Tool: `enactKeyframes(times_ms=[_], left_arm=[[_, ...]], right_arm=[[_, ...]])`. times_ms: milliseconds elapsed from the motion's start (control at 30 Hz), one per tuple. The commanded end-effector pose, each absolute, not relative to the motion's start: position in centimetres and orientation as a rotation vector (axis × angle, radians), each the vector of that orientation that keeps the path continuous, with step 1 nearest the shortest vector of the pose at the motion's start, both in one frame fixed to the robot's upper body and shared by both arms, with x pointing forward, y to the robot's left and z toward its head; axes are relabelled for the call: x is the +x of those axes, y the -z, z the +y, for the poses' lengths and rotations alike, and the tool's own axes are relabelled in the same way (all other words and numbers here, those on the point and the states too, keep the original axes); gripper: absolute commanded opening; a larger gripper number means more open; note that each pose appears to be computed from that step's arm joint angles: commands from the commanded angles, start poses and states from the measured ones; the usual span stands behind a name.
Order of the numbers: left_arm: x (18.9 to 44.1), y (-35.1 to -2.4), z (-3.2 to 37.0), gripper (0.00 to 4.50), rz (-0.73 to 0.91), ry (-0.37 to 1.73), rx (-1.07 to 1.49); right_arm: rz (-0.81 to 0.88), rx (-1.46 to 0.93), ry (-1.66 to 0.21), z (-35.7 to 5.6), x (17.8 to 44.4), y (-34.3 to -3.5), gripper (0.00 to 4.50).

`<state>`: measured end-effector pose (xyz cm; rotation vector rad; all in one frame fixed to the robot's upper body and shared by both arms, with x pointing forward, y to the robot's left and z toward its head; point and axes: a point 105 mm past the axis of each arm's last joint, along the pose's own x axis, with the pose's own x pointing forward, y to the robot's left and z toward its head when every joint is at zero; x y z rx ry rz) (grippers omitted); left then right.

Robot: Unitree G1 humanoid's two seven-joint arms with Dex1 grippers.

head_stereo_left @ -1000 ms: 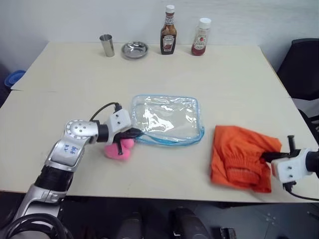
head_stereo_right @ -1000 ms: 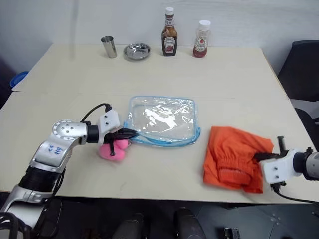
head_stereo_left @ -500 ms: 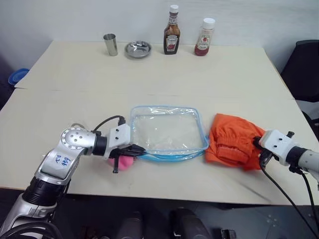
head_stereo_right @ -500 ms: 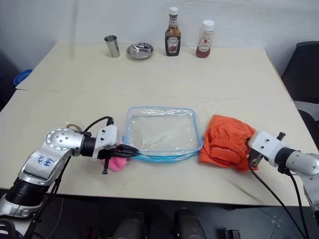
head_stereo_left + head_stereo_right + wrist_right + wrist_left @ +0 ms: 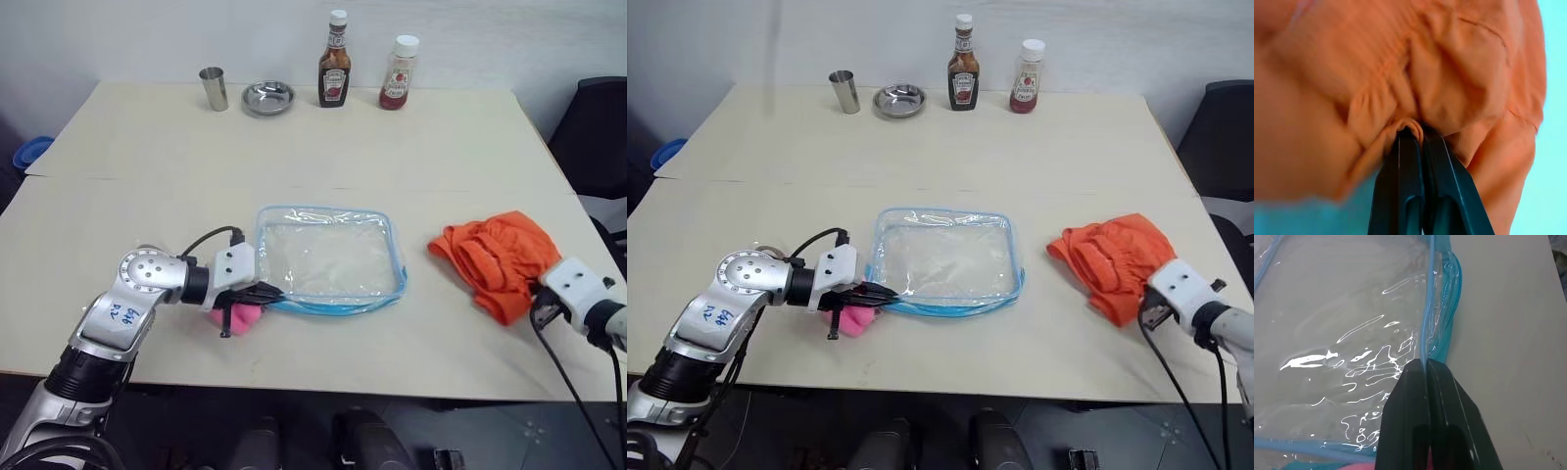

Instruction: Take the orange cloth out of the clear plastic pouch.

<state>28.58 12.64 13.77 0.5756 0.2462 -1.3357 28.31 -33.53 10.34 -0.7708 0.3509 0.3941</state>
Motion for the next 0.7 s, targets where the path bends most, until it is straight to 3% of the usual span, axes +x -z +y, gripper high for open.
enactKeyframes(times_ms=[33,233,333,500,700], left_arm=[[27.9,-14.6,12.2,0.48,0.221,1.358,0.506],[27.7,-16.5,12.6,2.25,0.177,1.338,0.399],[28.1,-18.6,14.2,3.17,0.145,1.271,0.293],[27.2,-21.9,19.1,3.17,0.155,1.194,0.2],[26.6,-22.5,25.5,3.17,0.244,1.056,0.283]], right_arm=[[0.324,-0.743,-0.544,-31.0,26.9,-10.5,0.93],[0.297,-0.721,-0.614,-30.7,25.2,-13.4,2.93],[0.314,-0.575,-0.625,-32.0,23.5,-16.1,3.96],[0.378,-0.346,-0.53,-36.6,21.0,-20.2,3.96],[0.383,-0.203,-0.459,-39.4,19.8,-21.7,3.96]])
